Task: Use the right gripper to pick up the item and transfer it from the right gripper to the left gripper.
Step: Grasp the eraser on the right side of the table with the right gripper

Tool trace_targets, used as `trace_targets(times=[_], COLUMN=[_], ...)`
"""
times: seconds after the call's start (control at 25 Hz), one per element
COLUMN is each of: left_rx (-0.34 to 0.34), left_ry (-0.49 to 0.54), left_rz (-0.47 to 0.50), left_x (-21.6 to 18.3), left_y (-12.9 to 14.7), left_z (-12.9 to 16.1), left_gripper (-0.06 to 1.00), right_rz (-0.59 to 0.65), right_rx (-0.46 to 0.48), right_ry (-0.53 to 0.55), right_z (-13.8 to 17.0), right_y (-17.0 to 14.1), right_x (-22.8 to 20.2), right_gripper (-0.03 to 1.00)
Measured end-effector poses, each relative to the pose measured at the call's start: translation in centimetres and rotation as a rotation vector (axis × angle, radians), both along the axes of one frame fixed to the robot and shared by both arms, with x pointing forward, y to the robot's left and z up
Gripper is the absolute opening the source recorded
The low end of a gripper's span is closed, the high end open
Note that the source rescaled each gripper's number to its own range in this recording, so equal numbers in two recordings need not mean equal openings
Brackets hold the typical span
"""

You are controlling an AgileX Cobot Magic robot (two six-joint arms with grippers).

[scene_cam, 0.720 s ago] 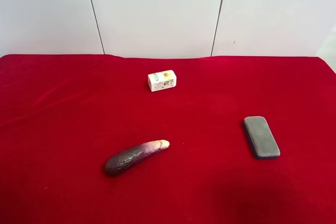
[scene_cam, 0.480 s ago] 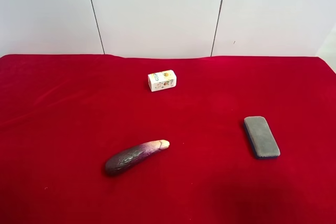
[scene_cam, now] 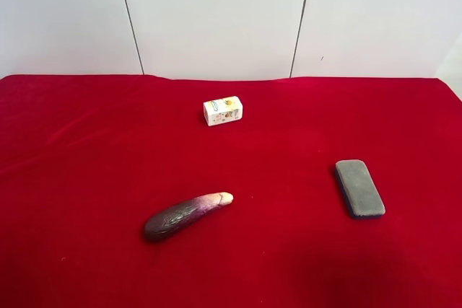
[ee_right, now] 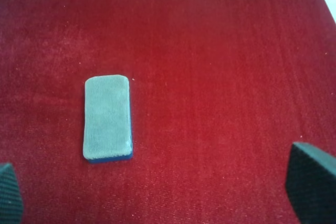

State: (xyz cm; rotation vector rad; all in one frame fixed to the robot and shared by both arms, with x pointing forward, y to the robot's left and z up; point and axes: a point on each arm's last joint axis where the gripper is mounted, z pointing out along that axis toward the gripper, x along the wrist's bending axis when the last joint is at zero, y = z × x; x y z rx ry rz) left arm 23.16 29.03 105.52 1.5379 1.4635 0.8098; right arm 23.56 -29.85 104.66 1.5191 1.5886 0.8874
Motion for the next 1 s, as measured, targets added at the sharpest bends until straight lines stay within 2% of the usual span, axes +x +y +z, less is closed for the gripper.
trace_targets(times=[0.8,1.0], left_rx=[0.0,0.0], left_ry=[0.0,0.0], left_rz=[0.0,0.0], left_x=[0.0,0.0], left_y=[0.0,0.0], left_z=[0.0,0.0], left_gripper=[1.0,1.0], right_rz=[-0.004,0.006], right_rx=[0.019,0.04], right_ry=[0.002,0.101], right_z=[0.0,0.0], right_y=[0.1,0.2], right_x=[0.0,1.5], right_gripper=[1.0,1.0])
